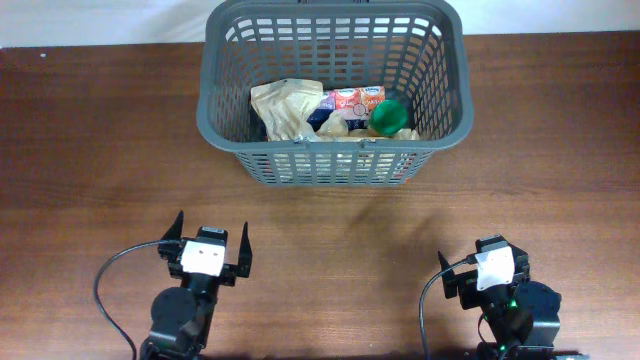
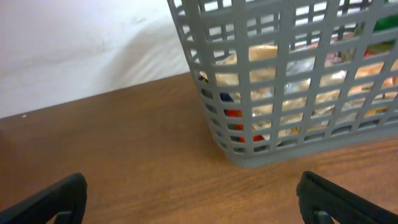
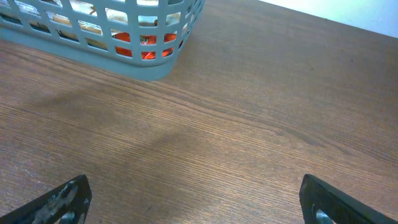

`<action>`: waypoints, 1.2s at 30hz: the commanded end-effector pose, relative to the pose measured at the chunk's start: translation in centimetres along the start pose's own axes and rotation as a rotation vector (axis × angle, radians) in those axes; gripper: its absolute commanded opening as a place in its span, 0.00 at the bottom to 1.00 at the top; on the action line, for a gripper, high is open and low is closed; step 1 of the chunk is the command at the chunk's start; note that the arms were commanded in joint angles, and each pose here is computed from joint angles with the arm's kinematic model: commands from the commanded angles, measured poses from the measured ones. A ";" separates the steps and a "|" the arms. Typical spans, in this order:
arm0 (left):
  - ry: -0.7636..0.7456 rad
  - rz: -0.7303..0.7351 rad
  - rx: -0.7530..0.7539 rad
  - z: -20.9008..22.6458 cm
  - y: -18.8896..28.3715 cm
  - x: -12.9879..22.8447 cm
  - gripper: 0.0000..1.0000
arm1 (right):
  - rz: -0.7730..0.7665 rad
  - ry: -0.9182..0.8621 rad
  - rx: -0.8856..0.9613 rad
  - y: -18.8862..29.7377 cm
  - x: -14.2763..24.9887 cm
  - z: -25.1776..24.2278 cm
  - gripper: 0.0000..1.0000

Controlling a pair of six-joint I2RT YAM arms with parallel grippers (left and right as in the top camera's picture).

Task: Pack container

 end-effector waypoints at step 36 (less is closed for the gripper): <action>0.049 -0.114 -0.198 3.9 0.7 1.5 0.99 | -0.010 0.008 -0.010 0.0 0.0 0.2 0.99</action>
Point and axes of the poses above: each gripper's point midway between its finger pads, its own y axis back along the fingers, its own z axis along the line the jaws close on, x = y × z, the point moved 6 cm from there along y, back along the fingers, and after that the axes turned 9 degrees about y, right-handed, at the moved point
